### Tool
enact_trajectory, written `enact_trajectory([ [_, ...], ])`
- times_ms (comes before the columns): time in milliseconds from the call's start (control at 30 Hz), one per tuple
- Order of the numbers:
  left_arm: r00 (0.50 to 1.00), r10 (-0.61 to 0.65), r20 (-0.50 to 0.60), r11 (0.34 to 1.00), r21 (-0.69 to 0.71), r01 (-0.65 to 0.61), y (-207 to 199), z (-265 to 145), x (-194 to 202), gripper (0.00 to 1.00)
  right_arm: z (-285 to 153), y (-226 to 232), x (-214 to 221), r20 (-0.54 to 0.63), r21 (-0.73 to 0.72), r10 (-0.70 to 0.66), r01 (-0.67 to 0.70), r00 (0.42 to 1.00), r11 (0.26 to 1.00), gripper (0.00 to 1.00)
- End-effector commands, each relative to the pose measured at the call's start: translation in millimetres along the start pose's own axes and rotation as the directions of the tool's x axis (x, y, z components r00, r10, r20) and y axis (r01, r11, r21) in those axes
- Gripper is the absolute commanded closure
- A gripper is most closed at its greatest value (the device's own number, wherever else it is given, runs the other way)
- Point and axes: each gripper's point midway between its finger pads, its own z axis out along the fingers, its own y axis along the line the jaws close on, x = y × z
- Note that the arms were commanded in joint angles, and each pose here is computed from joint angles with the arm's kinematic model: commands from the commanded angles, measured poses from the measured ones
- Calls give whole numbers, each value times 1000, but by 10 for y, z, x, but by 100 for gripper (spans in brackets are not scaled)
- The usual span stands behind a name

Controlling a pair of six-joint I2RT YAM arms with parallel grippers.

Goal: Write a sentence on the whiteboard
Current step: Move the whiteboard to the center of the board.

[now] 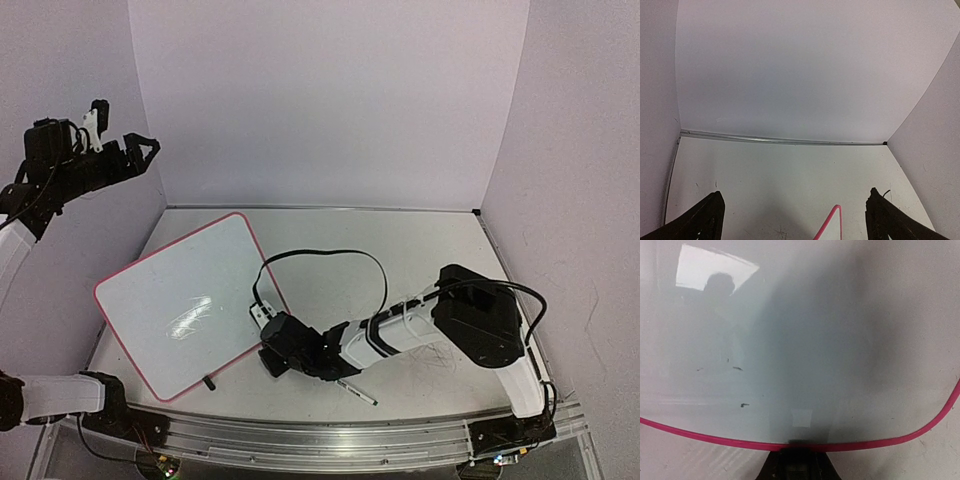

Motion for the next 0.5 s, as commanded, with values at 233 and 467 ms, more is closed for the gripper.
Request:
enact_trajectory([
  [233,1000,-13,26,999,43,12,-83,30,-125,1,-563,-1327,-174,166,297,247,-287,955,911,100],
  [467,1000,-29,2,998,64,28,-77,141,-34,1,-946,-1980,116,231,428,343,-412,911,804,100],
])
